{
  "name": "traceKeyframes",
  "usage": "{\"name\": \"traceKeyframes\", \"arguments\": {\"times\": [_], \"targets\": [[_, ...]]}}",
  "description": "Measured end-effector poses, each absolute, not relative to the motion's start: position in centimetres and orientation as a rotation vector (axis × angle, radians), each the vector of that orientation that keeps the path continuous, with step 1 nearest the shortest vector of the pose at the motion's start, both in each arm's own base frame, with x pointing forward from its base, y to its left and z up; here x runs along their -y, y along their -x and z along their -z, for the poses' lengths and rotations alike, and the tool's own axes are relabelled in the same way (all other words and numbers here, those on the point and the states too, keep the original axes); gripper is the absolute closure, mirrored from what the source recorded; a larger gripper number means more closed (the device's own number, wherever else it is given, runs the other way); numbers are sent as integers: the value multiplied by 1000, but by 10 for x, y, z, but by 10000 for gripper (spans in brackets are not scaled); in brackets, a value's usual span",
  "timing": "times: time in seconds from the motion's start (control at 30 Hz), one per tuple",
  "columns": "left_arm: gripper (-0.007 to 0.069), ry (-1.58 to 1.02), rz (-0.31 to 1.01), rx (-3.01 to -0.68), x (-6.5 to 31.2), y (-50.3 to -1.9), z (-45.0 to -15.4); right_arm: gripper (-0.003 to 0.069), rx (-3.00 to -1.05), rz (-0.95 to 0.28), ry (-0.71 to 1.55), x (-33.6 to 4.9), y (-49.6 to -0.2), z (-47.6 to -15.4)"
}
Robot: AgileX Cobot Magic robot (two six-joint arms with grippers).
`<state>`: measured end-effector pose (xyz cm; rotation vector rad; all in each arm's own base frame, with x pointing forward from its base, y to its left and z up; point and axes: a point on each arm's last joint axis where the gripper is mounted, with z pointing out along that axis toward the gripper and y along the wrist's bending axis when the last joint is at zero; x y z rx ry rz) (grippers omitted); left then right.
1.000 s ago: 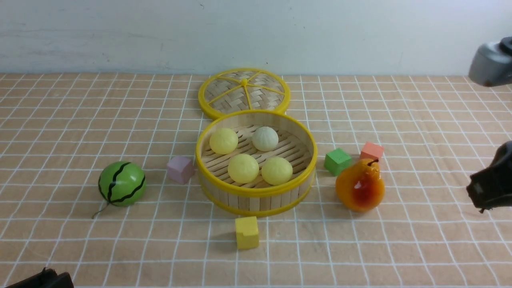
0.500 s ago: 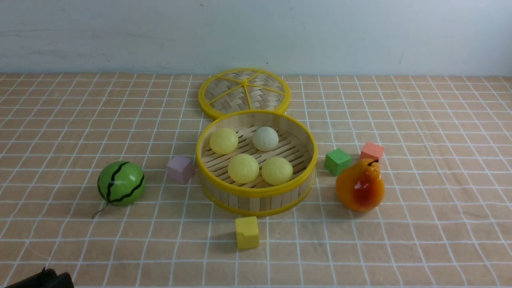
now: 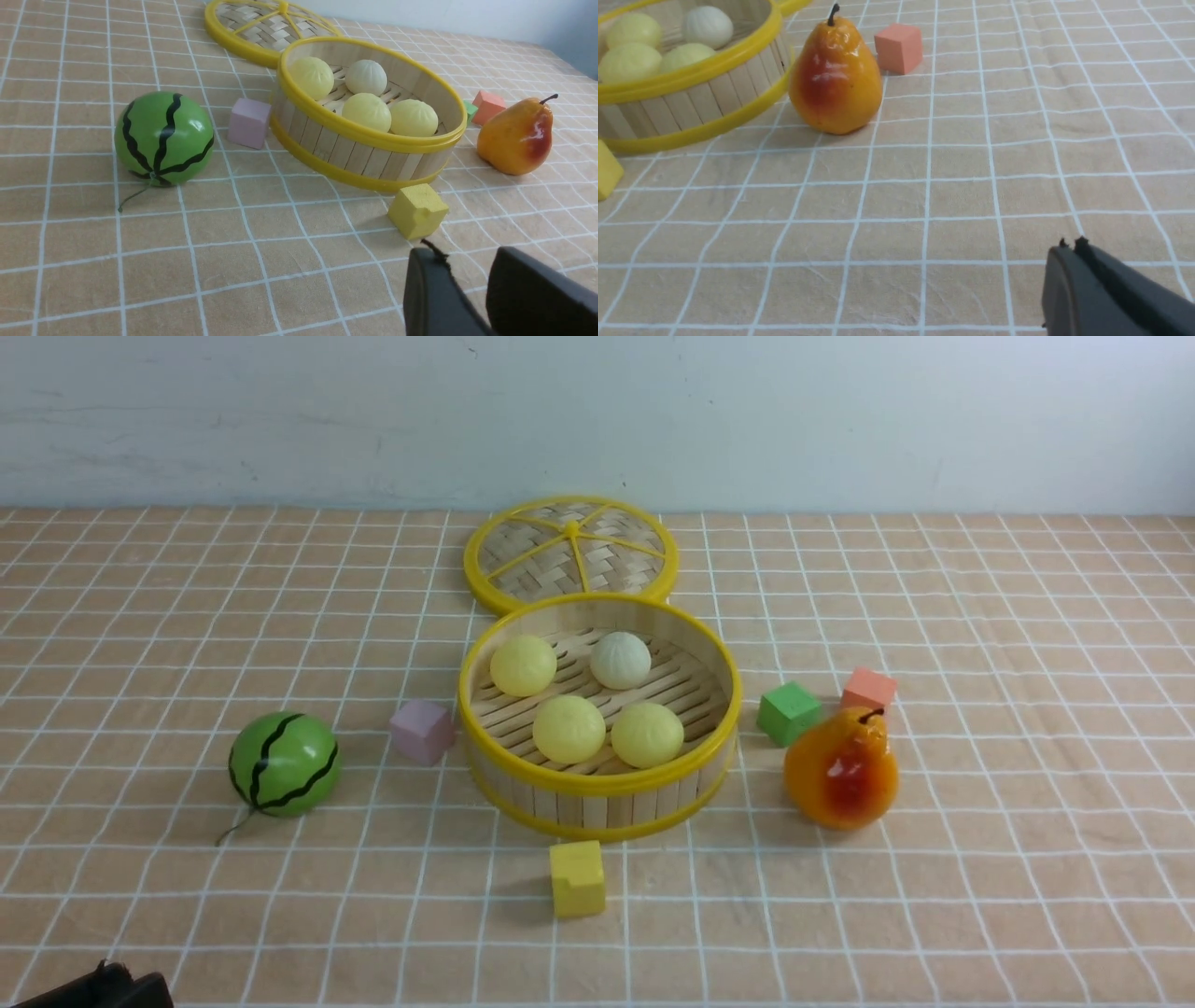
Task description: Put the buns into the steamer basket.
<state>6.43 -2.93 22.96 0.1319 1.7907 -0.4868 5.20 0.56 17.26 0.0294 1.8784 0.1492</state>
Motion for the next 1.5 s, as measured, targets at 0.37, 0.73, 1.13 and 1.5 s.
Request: {"name": "traceKeyframes", "arguments": {"times": [0.37,0.73,1.13,1.5], "targets": [[433,-132,487,-1793,29,-64,-229,669,-1881,-158,-41,-6,-52,-173],[427,-132,487,-1793,29,-64,-229,665,-1881,-159,-42,-6,-52,-173],[508,41,400,-1643,16,-66,-228,658,-1881,-159,-42,-6,-52,-173],[638,214,315,-1859,7,-53,-172,649,-1881,-159,-42,-6,-52,-173]]}}
